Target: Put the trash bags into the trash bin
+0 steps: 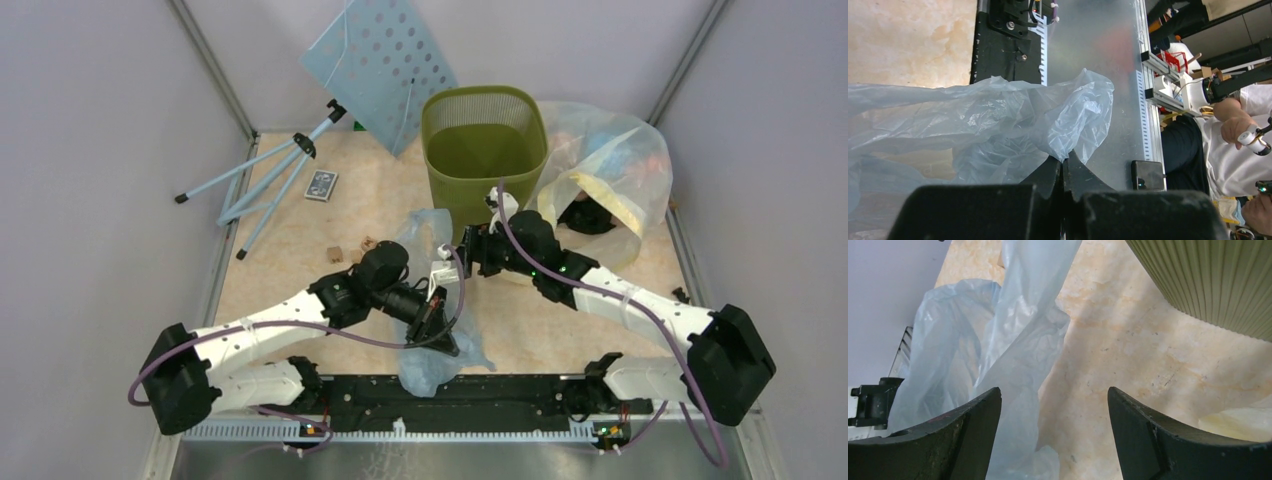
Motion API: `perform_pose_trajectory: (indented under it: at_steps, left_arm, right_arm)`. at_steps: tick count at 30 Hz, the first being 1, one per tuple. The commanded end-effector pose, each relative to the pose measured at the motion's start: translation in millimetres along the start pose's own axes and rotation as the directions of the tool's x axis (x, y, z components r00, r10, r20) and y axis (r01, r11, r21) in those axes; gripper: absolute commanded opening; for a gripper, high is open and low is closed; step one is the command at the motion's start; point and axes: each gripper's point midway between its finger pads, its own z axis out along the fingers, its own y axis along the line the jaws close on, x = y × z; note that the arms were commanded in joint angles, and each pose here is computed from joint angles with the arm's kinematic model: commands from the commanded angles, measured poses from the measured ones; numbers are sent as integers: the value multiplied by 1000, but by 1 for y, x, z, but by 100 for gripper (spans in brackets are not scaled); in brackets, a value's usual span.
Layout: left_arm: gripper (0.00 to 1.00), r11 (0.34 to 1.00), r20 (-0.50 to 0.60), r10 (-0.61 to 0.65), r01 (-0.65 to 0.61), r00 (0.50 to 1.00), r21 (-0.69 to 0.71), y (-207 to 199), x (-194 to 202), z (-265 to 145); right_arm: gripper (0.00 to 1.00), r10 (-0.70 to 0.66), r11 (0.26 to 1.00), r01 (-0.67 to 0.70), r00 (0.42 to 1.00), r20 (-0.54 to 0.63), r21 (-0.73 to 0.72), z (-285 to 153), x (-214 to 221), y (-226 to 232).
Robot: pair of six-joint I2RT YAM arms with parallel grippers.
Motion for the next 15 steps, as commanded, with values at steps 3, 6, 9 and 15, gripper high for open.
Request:
perform_pose_trajectory:
  at_steps: [3,6,9,15]
  left_arm:
    - [0,997,17,67,-68,998,48,-20,-18,11]
    - [0,997,12,66,-66,998,34,-21,-18,12]
    - [0,997,16,70,-71,997,33,-23,-19,12]
    - [0,997,21,74,-75,997,35,-28,-20,12]
  right_arm:
    - [77,0,1000,4,991,136,-31,-1,-45,23]
    - [77,-17,1000,17,983,182,5,-11,-58,22]
    - [76,-43,988,6,970,238,152,-34,-69,-1]
    - [75,-108,981,46,936,335,188,-77,-89,-8]
